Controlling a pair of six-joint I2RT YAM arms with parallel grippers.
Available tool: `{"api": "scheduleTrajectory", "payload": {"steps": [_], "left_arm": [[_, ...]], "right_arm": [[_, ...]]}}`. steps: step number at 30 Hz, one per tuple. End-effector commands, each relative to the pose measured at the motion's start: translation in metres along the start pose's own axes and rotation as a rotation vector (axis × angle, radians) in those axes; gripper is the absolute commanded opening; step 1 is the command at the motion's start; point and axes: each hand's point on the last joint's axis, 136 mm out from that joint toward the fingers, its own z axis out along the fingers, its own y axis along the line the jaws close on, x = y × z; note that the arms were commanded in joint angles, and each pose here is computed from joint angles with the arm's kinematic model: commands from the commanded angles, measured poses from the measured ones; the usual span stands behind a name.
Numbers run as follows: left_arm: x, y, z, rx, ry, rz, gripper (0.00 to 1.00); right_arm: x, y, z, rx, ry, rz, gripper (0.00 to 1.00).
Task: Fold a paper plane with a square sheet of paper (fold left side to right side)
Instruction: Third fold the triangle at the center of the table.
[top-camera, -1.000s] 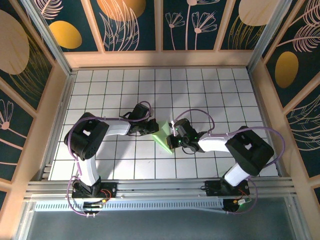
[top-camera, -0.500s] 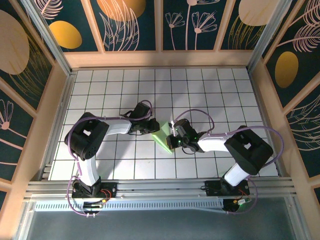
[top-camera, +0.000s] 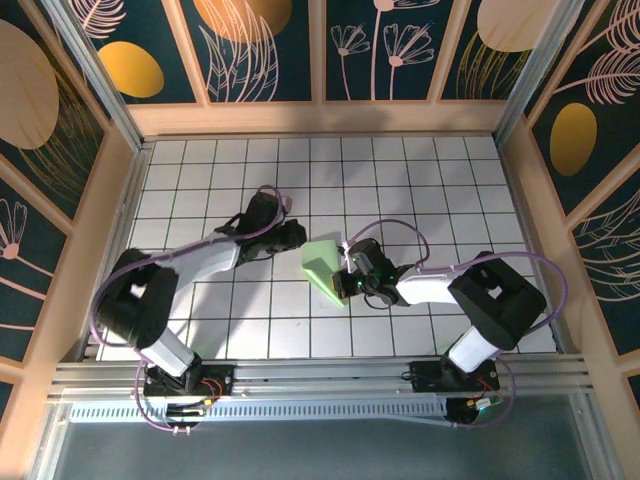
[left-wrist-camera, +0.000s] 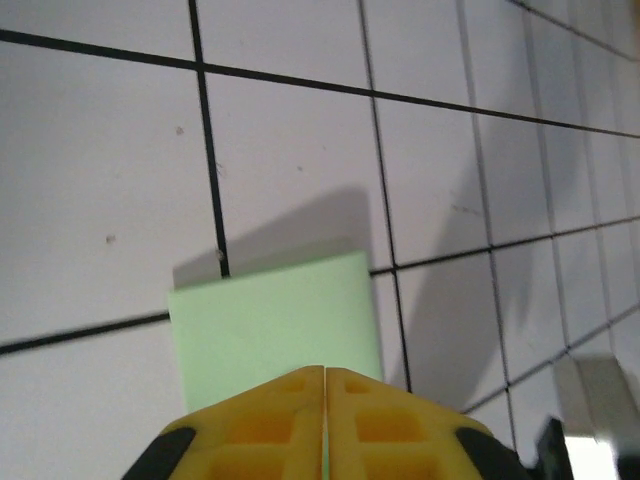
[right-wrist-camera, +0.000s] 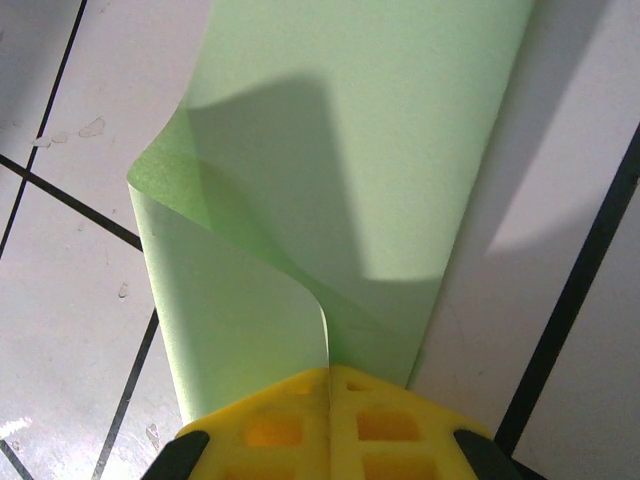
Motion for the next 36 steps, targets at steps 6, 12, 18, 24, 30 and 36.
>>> {"api": "scheduleTrajectory", "payload": {"steps": [6, 12, 18, 24, 30, 36], "left_arm": [[0.056, -0.018, -0.011, 0.157, 0.055, -0.029, 0.06], [0.077, -0.036, 0.001, 0.208, 0.098, -0.035, 0.05], [0.090, -0.039, 0.018, 0.204, 0.152, -0.030, 0.05], [0.097, -0.030, 0.029, 0.168, 0.169, -0.036, 0.05], [0.107, -0.015, 0.037, 0.122, 0.187, -0.046, 0.04], [0.113, -0.004, 0.040, 0.089, 0.194, -0.053, 0.04]], "right_arm": [[0.033, -0.019, 0.007, 0.060, 0.124, 0.025, 0.00], [0.035, -0.019, 0.008, 0.057, 0.131, 0.030, 0.00], [0.035, -0.019, 0.007, 0.063, 0.131, 0.028, 0.00], [0.036, -0.019, 0.008, 0.064, 0.134, 0.031, 0.00], [0.036, -0.021, 0.009, 0.070, 0.136, 0.028, 0.00], [0.038, -0.022, 0.010, 0.074, 0.142, 0.028, 0.00]]}}
